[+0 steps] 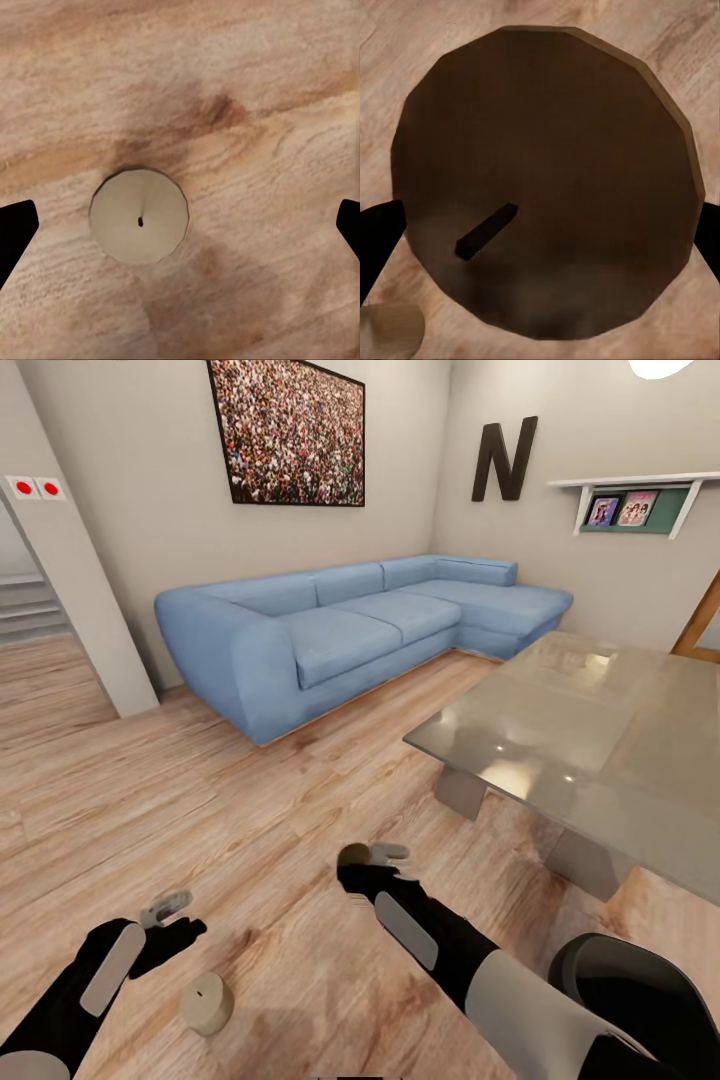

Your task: Place each of the two pumpkins and all three candles from the living room inside a cabinet in the living room (use any cabinet), then make sure every cabinet is closed, and position the cauldron so it is next to a table in the living room.

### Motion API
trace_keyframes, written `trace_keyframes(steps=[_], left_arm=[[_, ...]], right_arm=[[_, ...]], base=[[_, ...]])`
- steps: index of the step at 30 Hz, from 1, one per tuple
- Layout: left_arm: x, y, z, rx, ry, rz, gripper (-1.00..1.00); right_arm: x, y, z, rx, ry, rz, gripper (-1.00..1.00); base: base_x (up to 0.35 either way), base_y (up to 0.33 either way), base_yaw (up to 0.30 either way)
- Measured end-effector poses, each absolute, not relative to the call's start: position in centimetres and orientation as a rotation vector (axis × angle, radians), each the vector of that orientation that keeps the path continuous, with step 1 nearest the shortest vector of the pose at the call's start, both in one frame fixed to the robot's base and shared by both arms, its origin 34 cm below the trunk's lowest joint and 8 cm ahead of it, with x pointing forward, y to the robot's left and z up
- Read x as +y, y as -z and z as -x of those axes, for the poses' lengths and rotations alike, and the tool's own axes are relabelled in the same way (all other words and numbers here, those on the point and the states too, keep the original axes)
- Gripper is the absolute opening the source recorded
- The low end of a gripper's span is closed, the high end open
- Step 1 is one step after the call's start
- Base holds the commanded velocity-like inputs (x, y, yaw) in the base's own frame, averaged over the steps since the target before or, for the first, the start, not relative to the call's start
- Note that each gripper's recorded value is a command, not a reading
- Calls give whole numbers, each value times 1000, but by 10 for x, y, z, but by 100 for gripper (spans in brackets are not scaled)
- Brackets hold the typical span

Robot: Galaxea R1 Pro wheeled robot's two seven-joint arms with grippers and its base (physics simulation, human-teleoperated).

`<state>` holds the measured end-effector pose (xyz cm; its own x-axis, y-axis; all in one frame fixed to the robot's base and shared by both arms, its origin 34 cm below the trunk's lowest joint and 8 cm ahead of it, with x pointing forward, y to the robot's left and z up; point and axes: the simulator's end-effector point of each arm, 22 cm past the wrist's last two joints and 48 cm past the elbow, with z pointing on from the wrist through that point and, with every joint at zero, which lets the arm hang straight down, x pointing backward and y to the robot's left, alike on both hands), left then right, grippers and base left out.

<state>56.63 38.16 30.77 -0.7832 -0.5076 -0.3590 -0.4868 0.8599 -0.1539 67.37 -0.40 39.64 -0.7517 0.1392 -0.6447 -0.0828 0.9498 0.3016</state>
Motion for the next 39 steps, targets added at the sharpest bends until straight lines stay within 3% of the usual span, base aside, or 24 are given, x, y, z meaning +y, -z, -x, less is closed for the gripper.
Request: trace_keyframes(steps=[9, 17, 27, 39], left_arm=[[378, -304, -565, 2641, 74, 744, 100], [376, -304, -565, 2641, 83, 748, 100], [370, -302, -564, 2647, 98, 731, 100], [365, -288, -558, 2673, 84, 736, 100]], right_arm=[[78, -570, -681, 2096, -709, 64, -100], [104, -631, -659, 2005, -897, 104, -100], [136, -657, -622, 1967, -1174, 223, -100], [141, -648, -619, 1984, -1224, 234, -100]], base=[[0, 0, 0], [0, 0, 0], [0, 0, 0], [0, 0, 0]])
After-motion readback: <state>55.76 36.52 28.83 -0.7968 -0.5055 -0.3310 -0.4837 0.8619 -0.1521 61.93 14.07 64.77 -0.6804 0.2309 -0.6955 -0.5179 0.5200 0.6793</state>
